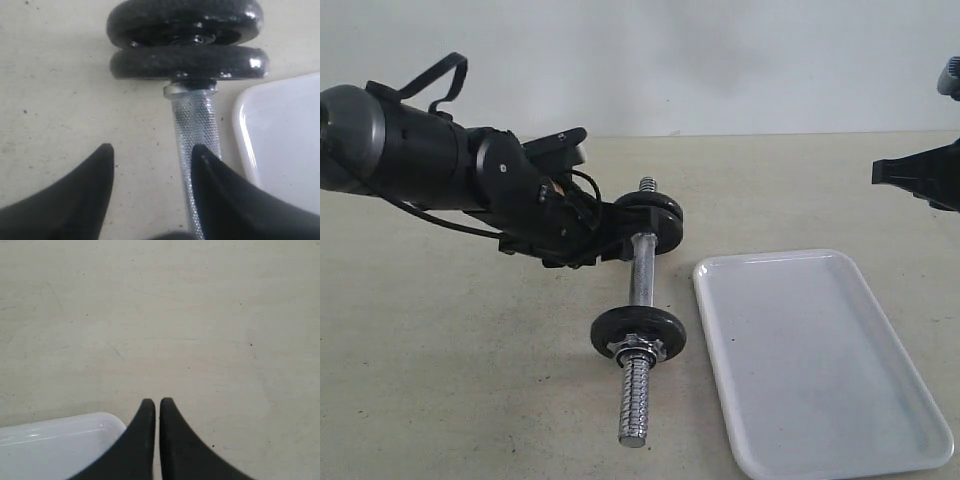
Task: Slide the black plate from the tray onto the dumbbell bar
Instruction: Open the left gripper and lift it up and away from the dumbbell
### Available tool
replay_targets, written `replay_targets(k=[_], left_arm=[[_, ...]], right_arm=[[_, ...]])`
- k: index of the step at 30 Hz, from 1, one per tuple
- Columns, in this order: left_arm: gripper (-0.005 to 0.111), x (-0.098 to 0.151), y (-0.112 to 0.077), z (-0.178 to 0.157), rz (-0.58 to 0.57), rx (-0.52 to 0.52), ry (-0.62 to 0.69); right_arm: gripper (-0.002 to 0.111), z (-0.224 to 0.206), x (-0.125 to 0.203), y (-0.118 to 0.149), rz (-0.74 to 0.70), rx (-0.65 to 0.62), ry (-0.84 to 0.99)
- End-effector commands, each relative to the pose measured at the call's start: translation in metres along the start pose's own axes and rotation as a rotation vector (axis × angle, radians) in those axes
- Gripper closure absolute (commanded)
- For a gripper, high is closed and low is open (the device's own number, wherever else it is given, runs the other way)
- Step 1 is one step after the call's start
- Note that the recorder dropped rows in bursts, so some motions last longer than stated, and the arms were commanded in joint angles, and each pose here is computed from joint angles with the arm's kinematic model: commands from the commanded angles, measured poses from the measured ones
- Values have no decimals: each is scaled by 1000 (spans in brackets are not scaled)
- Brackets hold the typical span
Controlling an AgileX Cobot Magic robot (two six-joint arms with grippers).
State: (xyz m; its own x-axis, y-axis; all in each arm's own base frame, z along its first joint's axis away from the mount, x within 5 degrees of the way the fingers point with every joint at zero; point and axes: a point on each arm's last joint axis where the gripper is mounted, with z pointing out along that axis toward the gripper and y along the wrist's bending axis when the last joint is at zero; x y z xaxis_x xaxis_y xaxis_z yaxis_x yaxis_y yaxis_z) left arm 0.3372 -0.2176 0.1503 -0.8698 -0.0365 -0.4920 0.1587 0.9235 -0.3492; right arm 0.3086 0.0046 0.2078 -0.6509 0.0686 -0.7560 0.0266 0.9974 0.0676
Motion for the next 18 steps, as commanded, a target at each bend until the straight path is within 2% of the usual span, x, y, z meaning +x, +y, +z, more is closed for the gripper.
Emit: replay_targets(k=[1,5,6,8,9,12,18], left_arm=[[64,-21,4,-30,52,1,-89],[69,-37,4,-66,98,5,-160],[75,-39,4,-74,123,3,-169],[96,-41,1,-96,257,-15,-170],[102,-41,-1,-107,304,-19,-176],[102,-42,-5,-136,377,-14,-196],[102,-45,-15,-200,490,13,-346]], right_arm=[[109,-3,-3,0,-6,1,-18],[109,-3,-3,1,-6,0,-16],[109,-3,-3,1,-3,0,-16],[109,-3,-2,1,-2,-1,-13],[109,-3,-2,1,4,-1,-13],[109,-3,-3,1,14,-1,-15],[109,-3,0,1,10,-10,11]])
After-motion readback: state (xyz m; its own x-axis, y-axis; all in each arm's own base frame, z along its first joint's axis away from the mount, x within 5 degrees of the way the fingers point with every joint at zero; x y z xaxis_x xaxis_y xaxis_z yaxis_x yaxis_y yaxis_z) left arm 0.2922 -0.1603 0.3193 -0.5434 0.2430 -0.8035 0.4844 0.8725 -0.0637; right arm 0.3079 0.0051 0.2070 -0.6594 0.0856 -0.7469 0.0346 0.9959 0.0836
